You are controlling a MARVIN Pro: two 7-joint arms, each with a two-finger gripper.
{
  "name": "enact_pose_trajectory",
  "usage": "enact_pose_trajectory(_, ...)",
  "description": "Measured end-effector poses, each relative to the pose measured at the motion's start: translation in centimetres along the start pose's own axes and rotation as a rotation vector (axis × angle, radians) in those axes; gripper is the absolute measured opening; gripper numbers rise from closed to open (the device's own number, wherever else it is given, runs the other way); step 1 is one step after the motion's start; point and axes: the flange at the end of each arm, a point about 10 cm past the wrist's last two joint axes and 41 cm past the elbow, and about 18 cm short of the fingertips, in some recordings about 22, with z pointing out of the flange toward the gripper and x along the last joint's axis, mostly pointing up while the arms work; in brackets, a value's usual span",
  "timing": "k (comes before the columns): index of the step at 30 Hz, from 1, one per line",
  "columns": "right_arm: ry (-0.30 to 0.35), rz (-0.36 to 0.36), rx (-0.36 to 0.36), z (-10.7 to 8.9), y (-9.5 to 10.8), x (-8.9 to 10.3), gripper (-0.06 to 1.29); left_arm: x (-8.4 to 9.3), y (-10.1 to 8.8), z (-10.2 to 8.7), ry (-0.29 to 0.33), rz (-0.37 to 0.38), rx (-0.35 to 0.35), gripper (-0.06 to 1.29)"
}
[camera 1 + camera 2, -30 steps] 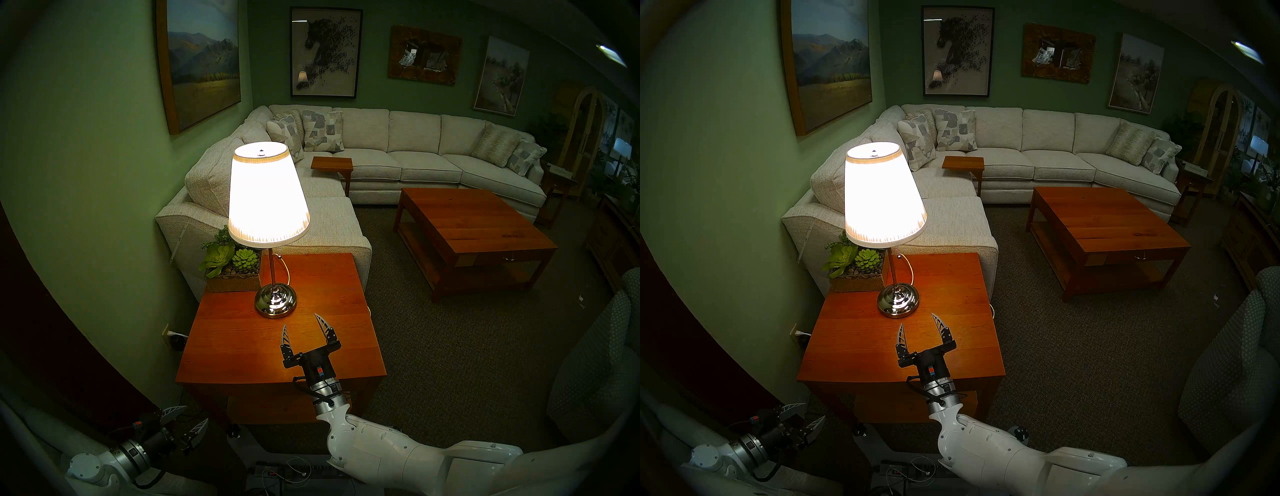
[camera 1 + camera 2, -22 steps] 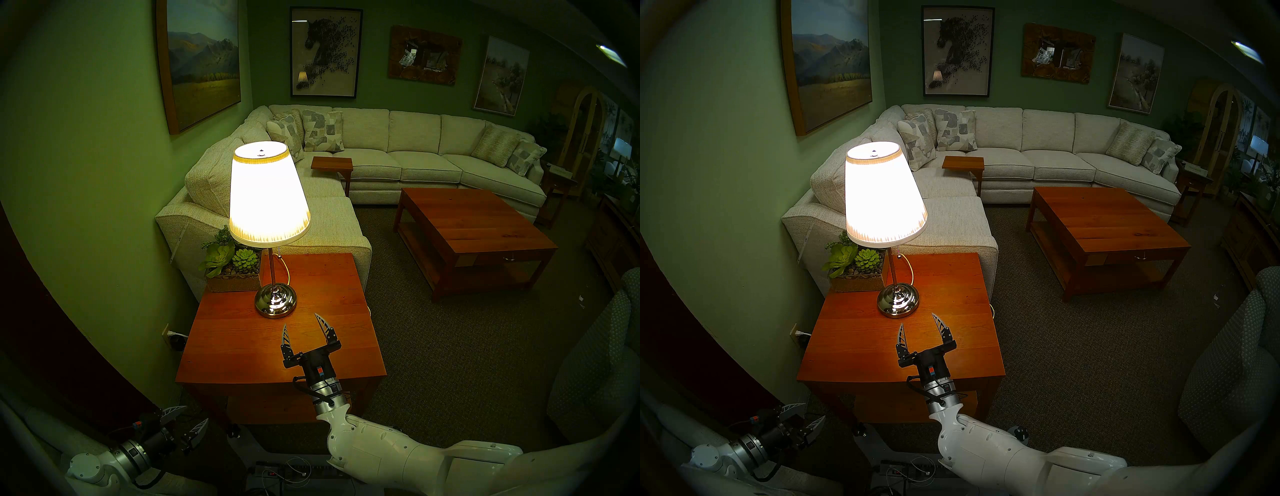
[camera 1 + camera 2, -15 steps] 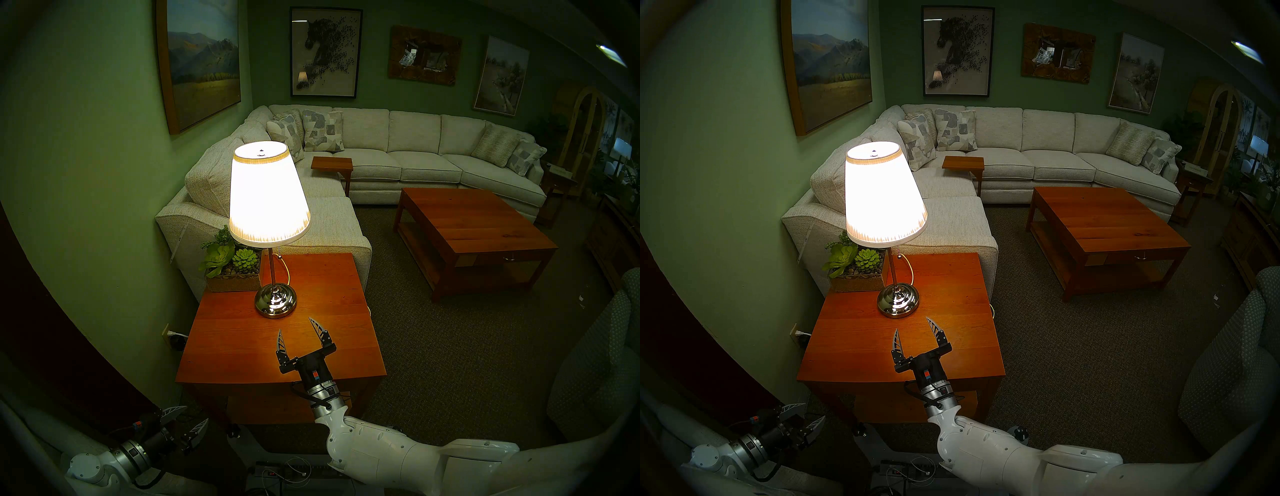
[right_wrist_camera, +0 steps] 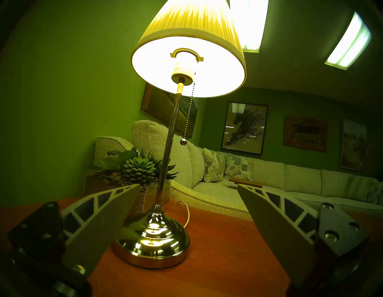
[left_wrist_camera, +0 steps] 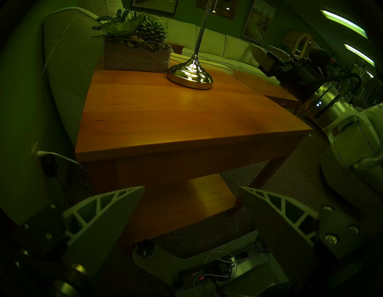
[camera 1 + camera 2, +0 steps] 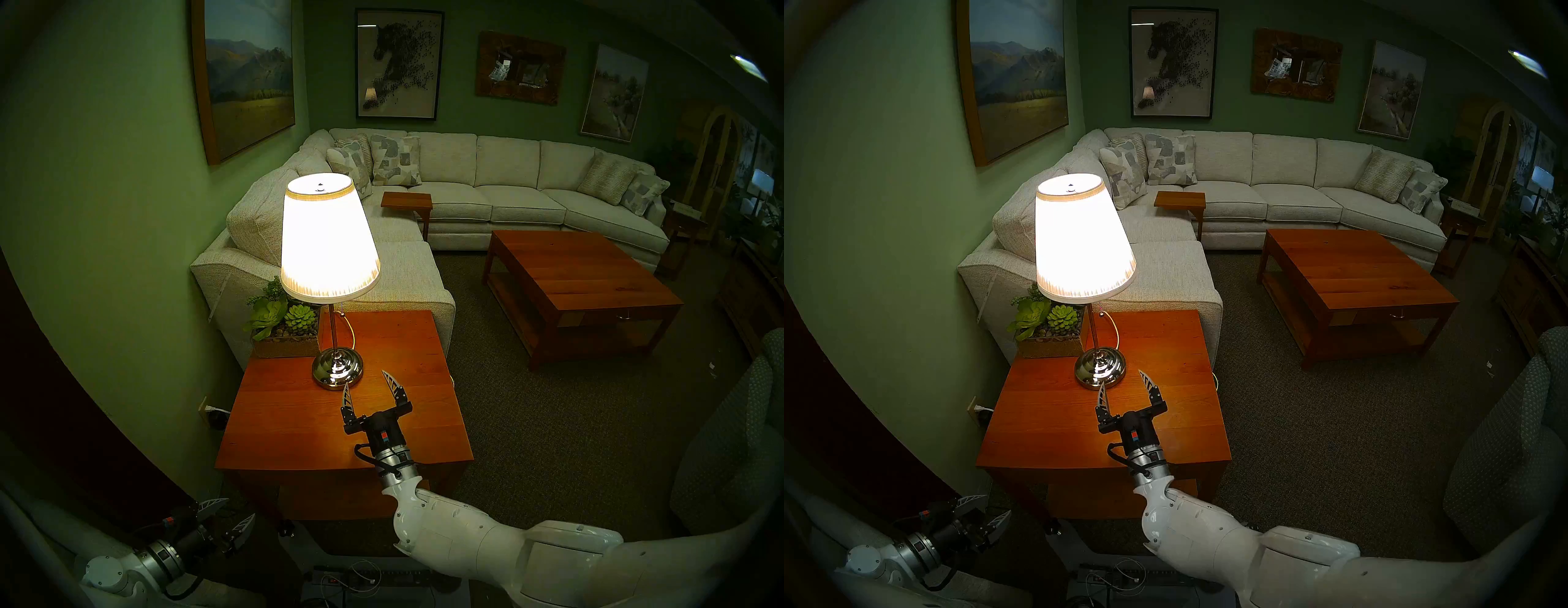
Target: Pull on string to turn off lamp
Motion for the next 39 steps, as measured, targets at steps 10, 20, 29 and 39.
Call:
enact_pose_trajectory(10, -0.021, -0.047, -0.015, 3.9, 1.3, 0.3, 1.23, 0.0, 0.0, 0.0, 0.000, -0.001, 0.000, 1.23)
enact_pose_trajectory(20, -0.042, -0.078, -0.003, 7.5, 2.0, 1.0, 1.23, 0.0, -0.1, 0.1, 0.000, -0.001, 0.001, 1.23)
enact_pose_trajectory(29, -0.046, -0.088, 0.018, 10.8, 2.3, 2.1, 1.23, -0.1, -0.1, 0.1, -0.001, -0.001, 0.001, 1.23)
enact_pose_trajectory(39, -0.048, -0.073, 0.028, 13.2, 2.5, 3.2, 1.23, -0.1, -0.1, 0.1, 0.000, -0.001, 0.001, 1.23)
